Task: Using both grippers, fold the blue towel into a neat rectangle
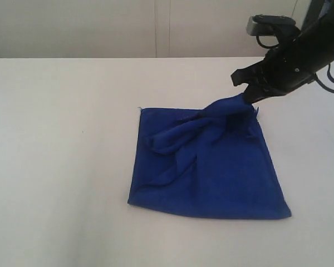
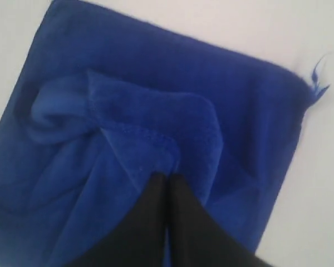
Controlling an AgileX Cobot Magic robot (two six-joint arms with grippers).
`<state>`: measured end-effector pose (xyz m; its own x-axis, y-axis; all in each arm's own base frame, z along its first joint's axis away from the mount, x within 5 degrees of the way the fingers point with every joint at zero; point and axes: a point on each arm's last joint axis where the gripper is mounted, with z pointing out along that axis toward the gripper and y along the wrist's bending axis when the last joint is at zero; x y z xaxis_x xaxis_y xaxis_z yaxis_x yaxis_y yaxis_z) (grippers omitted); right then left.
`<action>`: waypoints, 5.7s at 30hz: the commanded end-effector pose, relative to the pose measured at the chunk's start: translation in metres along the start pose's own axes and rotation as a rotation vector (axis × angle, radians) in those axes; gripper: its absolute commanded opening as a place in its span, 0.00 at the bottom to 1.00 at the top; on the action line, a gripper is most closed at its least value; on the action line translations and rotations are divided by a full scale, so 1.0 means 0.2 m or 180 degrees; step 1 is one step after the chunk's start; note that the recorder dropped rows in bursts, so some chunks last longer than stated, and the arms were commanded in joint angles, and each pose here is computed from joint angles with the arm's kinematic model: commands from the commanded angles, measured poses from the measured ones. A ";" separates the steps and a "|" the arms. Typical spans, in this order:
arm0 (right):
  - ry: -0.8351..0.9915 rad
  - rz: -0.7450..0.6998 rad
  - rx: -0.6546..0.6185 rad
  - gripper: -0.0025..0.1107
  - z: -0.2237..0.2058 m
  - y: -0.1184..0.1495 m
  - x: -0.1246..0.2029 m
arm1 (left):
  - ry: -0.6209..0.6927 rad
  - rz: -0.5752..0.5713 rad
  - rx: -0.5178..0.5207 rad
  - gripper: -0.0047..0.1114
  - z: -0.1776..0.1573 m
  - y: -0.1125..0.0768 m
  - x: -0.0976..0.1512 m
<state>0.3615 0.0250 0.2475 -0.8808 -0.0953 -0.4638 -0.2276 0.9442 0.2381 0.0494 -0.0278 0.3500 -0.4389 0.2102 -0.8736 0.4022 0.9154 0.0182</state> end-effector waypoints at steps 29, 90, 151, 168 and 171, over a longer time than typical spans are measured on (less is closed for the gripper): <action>0.0573 -0.0121 -0.0031 0.30 0.16 -0.01 0.28 | 0.0011 0.0004 0.0028 0.04 0.00 0.00 0.01; 0.0749 -0.0424 0.0453 0.02 0.31 0.19 0.35 | 0.0011 0.0004 0.0028 0.04 0.00 0.00 0.01; 0.0363 -0.0428 0.0467 0.02 0.15 0.23 0.28 | 0.0011 0.0004 0.0028 0.04 0.00 0.00 0.01; 0.0969 -0.0486 0.0649 0.02 0.05 0.21 0.37 | 0.0011 0.0004 0.0028 0.04 0.00 0.00 0.01; 0.1242 -0.0556 0.0742 0.02 0.04 0.19 0.40 | 0.0011 0.0004 0.0028 0.04 0.00 0.00 0.01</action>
<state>0.2906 0.0609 0.2123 -0.9337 -0.3119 -0.1760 -0.3161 0.9487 -0.0043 0.0494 -0.0278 0.3500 -0.4389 0.2102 -0.8736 0.4022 0.9154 0.0182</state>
